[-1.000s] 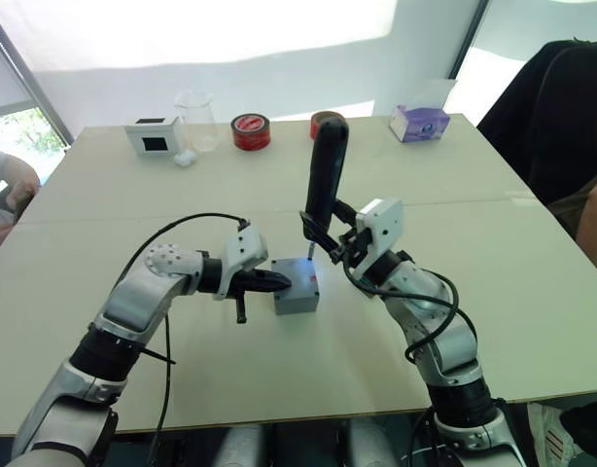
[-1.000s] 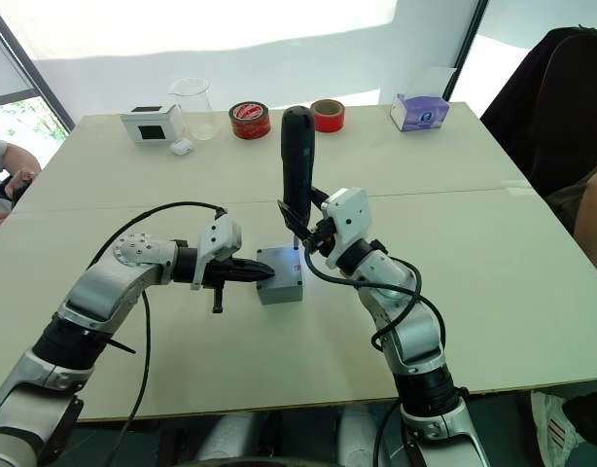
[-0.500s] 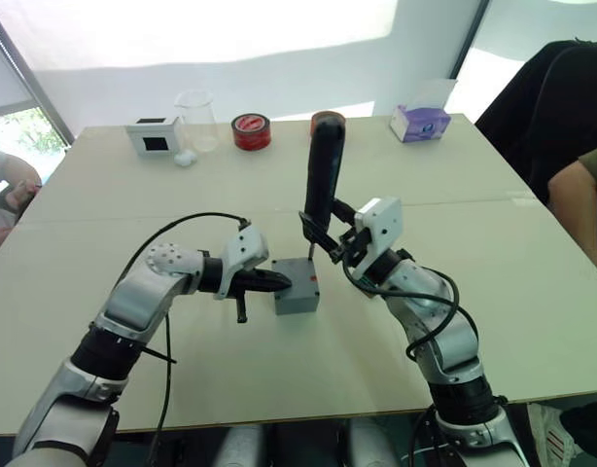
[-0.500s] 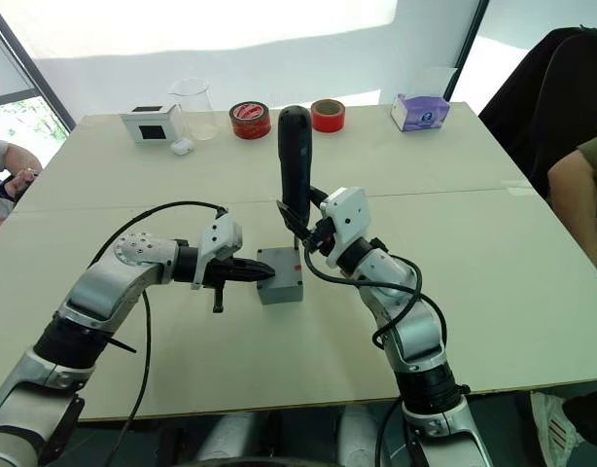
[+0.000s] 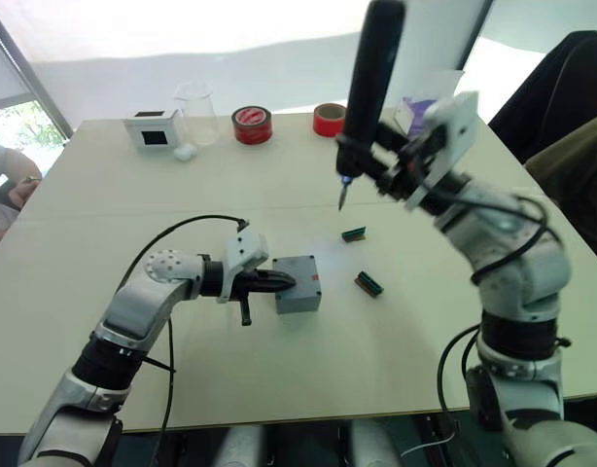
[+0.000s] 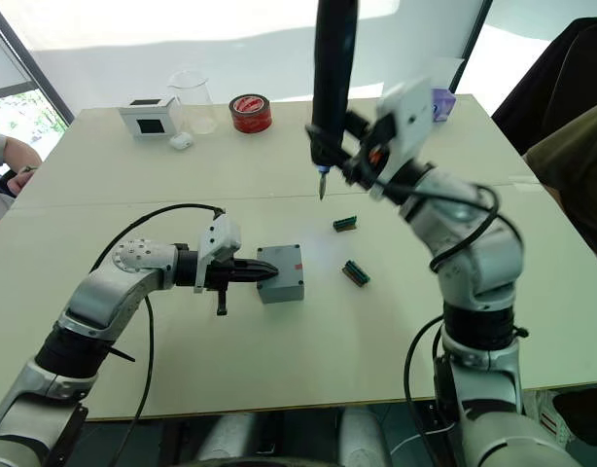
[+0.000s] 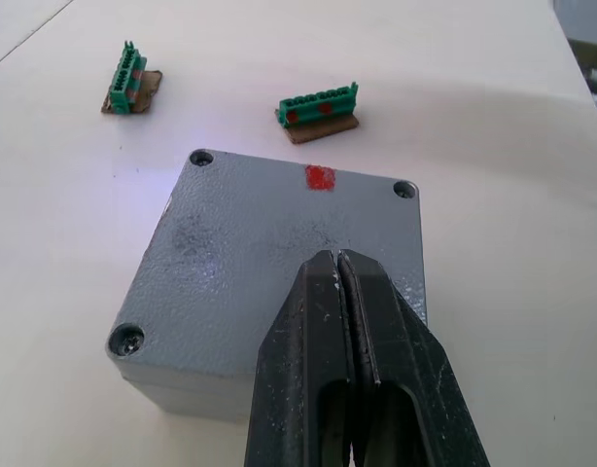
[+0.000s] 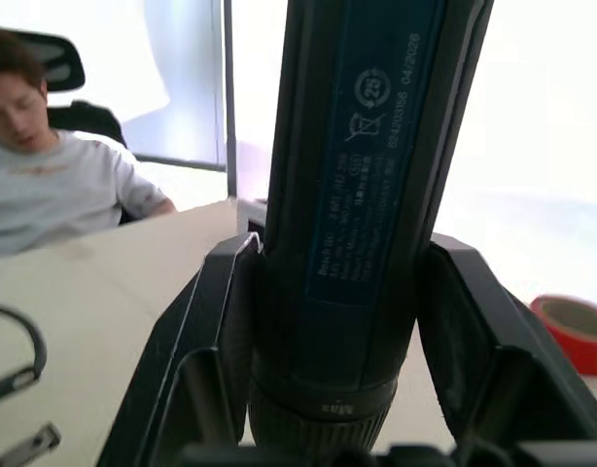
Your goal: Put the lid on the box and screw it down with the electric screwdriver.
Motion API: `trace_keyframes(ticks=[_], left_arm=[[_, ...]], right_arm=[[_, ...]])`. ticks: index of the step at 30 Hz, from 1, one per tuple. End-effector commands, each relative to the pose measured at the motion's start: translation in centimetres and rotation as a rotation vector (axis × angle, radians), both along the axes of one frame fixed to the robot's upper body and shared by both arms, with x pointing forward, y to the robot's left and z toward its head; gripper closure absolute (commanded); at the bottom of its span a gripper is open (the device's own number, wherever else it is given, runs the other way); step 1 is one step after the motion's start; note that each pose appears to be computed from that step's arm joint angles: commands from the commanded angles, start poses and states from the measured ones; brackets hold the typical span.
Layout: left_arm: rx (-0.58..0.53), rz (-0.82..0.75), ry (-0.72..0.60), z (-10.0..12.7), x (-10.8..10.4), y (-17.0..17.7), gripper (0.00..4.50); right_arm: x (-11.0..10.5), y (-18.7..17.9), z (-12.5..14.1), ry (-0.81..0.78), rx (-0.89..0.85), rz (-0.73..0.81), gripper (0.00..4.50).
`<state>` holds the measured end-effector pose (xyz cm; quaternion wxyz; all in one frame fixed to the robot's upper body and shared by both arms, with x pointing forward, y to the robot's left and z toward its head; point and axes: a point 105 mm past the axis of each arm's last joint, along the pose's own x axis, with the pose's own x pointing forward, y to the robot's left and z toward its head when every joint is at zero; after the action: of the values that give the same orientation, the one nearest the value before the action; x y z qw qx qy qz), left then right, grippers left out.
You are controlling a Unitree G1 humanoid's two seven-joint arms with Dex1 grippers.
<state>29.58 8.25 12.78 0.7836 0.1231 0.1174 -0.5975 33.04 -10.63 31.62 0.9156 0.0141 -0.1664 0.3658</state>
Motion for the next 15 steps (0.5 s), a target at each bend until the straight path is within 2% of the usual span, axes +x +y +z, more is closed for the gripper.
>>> trace_keyframes(ticks=[1,3,4,6,7,11,15], left_arm=[[-0.053,0.031,0.051,0.3,-0.1,0.4,4.50],[-0.098,0.023,0.045,1.6,-0.3,0.8,4.50],[-0.121,-0.006,0.038,3.0,-0.8,1.1,4.50],[-0.127,-0.054,0.034,4.2,-2.0,1.3,4.50],[-0.123,-0.070,0.035,4.4,-2.4,1.4,4.50],[-0.063,-0.096,0.029,3.8,-3.9,1.4,4.50],[-0.041,-0.096,0.025,3.6,-4.6,1.3,4.50]], right_arm=[[0.3,-2.0,1.4,0.162,0.056,-0.009,2.59],[0.7,-3.7,-0.2,0.394,-0.022,-0.024,2.59],[1.3,-6.8,-3.2,0.606,-0.129,-0.125,2.59],[1.0,-11.6,-7.2,0.886,-0.227,-0.282,2.59],[0.7,-13.1,-8.4,0.971,-0.248,-0.325,2.59],[-0.1,-14.9,-11.0,1.146,-0.232,-0.319,2.59],[0.1,-16.0,-13.1,1.269,-0.224,-0.367,2.59]])
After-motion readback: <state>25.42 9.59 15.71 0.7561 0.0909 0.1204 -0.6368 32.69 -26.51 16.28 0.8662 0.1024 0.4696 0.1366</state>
